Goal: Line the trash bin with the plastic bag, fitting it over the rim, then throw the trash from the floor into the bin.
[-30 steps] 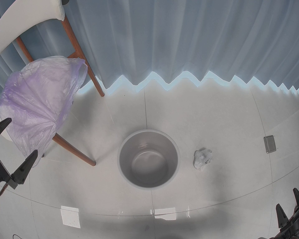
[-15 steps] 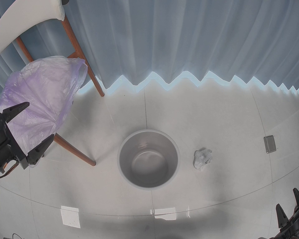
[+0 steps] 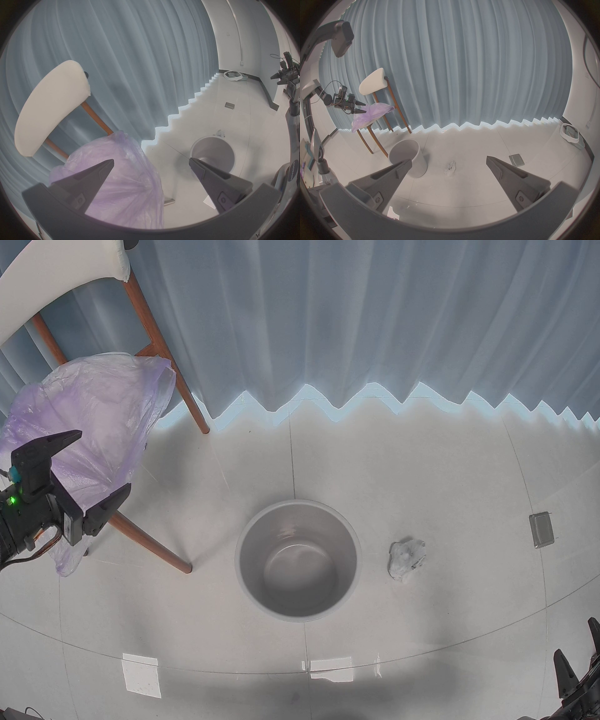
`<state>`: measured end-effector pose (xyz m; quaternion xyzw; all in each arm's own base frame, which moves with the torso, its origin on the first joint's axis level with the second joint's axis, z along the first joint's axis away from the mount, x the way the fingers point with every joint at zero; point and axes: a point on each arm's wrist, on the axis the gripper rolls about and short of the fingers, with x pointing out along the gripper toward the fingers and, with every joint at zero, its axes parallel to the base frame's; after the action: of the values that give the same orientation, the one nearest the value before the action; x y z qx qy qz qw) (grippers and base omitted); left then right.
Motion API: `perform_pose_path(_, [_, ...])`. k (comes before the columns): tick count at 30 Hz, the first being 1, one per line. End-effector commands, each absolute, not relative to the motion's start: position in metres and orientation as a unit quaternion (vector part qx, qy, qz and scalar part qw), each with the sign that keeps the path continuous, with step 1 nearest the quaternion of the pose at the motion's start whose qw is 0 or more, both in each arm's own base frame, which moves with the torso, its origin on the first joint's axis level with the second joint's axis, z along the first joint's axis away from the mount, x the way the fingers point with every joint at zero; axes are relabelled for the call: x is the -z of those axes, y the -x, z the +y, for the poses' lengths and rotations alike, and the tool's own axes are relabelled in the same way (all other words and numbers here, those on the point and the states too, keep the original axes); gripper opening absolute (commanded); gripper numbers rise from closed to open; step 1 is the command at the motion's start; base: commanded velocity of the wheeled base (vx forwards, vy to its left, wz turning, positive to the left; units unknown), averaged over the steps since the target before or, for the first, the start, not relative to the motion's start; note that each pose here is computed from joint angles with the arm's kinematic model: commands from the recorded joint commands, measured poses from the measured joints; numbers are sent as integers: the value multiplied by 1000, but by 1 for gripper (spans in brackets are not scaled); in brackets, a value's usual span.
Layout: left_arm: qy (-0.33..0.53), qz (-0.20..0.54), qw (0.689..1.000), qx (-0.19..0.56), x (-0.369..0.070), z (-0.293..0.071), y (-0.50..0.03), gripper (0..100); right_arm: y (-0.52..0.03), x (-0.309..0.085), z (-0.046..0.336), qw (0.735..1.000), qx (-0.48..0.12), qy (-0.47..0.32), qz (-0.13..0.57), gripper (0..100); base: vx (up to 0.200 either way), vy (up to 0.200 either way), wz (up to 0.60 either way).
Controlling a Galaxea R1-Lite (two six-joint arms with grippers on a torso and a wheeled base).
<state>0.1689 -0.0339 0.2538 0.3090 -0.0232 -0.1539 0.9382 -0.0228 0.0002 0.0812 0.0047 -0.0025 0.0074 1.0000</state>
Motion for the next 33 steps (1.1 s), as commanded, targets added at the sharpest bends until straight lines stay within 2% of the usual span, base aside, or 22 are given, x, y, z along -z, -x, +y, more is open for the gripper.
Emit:
perform_pose_path(1, [-311,-4,937,161,-249,-44,-184,100,23,-76,0,1000,-8,-5,-2,100,0,0,0])
perform_pose_path(11, [-321,43,936,136,-234,-58,-201,100,23,-76,0,1000,-8,-5,-2,100,0,0,0])
perform_pose_path(18, [-330,72,937,86,-230,-59,-215,100,23,-76,0,1000,-8,-5,-2,100,0,0,0])
perform_pose_path(23, [-331,79,937,76,-231,-63,-232,100,23,-76,0,1000,-8,-5,-2,100,0,0,0])
perform_pose_path(28, [-334,71,939,33,-233,-67,-248,100,23,-76,0,1000,-8,-5,-2,100,0,0,0])
perform_pose_path(33, [-345,85,934,32,-225,-71,-265,100,23,-76,0,1000,-8,-5,-2,100,0,0,0])
